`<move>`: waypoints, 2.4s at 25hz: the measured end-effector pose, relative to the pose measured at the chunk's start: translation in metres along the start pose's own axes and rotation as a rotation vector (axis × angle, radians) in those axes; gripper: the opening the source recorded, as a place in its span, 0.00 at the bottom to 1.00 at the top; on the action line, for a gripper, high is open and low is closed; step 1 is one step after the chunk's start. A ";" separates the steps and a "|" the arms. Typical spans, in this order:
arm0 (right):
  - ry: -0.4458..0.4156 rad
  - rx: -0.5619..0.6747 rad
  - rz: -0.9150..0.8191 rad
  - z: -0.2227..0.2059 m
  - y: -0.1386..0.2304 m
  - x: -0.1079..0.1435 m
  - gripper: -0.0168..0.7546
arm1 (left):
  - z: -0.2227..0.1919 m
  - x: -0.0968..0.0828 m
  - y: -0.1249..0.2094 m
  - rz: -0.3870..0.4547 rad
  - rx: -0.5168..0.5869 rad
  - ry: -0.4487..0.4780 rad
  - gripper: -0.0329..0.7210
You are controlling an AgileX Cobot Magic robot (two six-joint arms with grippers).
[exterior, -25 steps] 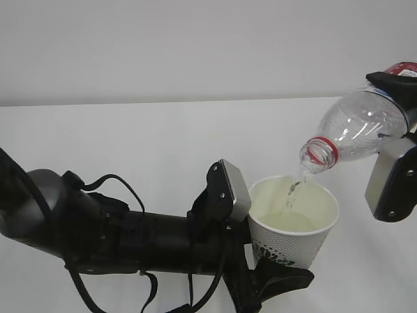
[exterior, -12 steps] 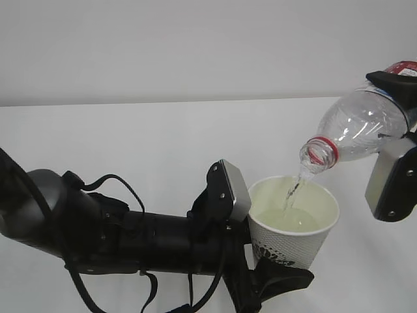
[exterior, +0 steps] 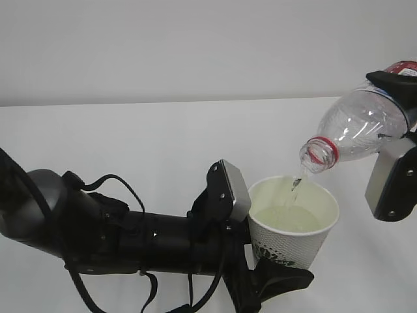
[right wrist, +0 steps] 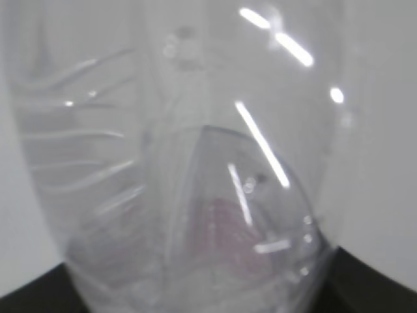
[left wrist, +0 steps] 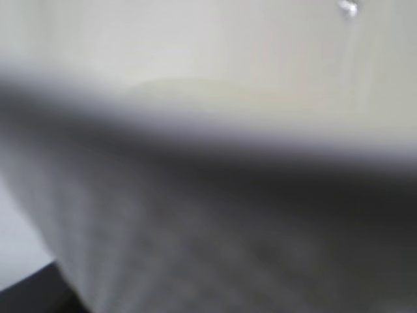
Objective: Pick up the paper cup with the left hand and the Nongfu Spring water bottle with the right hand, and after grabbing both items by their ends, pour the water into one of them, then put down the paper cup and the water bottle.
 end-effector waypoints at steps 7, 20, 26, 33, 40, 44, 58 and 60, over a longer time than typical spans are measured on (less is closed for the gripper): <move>0.002 0.000 0.000 0.000 0.000 0.000 0.59 | 0.000 0.000 0.000 0.000 0.000 0.000 0.73; 0.002 0.000 -0.094 0.000 0.000 0.000 0.59 | -0.001 0.001 0.003 0.005 0.006 -0.001 0.73; 0.001 0.002 -0.111 0.000 0.000 0.000 0.59 | -0.001 0.002 0.003 0.009 0.005 -0.005 0.73; -0.001 0.005 -0.146 0.000 0.001 0.001 0.59 | -0.001 0.003 0.002 0.013 0.000 -0.010 0.73; -0.001 0.007 -0.190 0.000 0.001 0.001 0.59 | -0.001 0.006 -0.001 0.005 -0.020 -0.032 0.73; -0.001 0.007 -0.238 0.000 0.001 0.001 0.59 | -0.001 0.008 -0.002 0.006 -0.029 -0.043 0.73; 0.018 0.011 -0.470 0.000 0.002 -0.002 0.59 | 0.000 0.011 -0.005 -0.011 -0.045 -0.063 0.73; 0.033 0.010 -0.534 0.000 0.003 -0.004 0.59 | 0.000 0.011 -0.005 -0.011 -0.045 -0.063 0.73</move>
Point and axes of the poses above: a point on each arm's last joint axis where the gripper is mounted, z pointing back along that axis away from the gripper, x along the wrist's bending axis when the last joint is at zero, y = z × x, the point moved 7 cm from there along -z, pointing out along that axis toward the gripper, and after that the axes turned 15 degrees about z, right-handed, at the moved point
